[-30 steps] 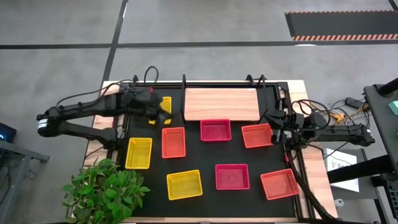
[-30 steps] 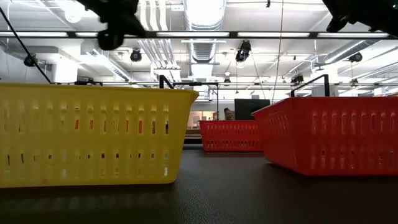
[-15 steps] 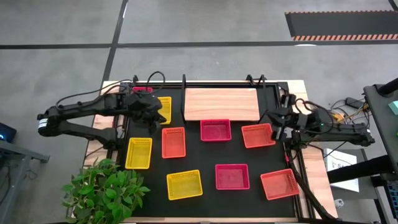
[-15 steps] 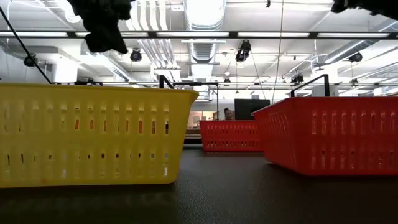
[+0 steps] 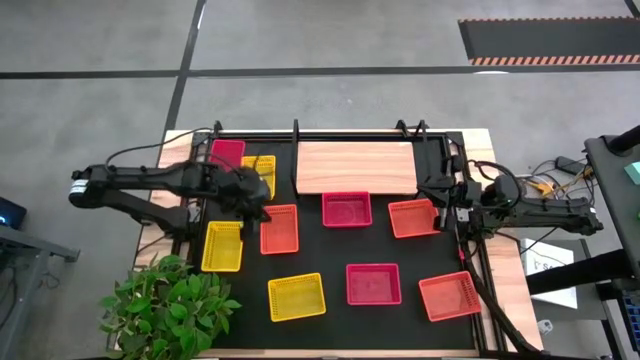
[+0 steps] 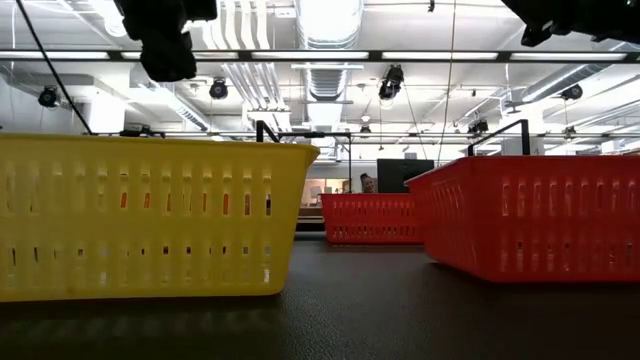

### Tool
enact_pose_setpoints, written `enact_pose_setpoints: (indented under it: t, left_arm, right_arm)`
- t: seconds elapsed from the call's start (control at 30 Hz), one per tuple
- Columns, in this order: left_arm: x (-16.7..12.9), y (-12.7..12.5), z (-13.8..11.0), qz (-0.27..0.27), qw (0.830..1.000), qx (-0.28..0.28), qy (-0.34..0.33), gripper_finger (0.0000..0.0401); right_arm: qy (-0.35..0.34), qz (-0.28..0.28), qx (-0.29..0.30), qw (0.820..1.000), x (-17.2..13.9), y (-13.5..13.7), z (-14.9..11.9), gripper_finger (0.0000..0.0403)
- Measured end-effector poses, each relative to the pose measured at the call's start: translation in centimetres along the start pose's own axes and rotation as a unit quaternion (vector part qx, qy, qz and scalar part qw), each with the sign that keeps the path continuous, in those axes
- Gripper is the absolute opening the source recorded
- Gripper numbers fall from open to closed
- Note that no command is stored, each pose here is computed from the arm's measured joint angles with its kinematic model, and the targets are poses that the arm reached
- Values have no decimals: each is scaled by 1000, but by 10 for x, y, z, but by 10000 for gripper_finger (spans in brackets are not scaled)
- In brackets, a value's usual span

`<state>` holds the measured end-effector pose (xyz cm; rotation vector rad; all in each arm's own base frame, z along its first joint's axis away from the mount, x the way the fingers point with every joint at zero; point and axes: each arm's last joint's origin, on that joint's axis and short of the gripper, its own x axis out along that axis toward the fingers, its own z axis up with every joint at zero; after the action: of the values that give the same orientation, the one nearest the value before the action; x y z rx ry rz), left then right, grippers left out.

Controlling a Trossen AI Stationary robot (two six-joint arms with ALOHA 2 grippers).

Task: Stack baskets on shelf by color
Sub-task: Put the top left orange basket on the shelf

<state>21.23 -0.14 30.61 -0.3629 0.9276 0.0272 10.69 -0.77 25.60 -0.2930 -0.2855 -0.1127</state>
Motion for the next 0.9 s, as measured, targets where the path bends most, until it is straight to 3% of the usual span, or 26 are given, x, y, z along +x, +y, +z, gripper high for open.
enact_pose_setpoints:
  t: [0.23, 0.5, 0.9]
  left_arm:
    - [31, -40, -5, -23, 997, 21, 69, 0]
    - [48, -76, 7, -39, 994, 37, 92, 0]
    - [65, -87, 11, -28, 990, 29, 135, 7]
  right_arm:
    - [-3, -1, 31, 1000, 0, 0, 1, 9]
    - [0, 0, 32, 999, 0, 0, 0, 24]
    - [14, 3, 44, 999, 1, 1, -3, 106]
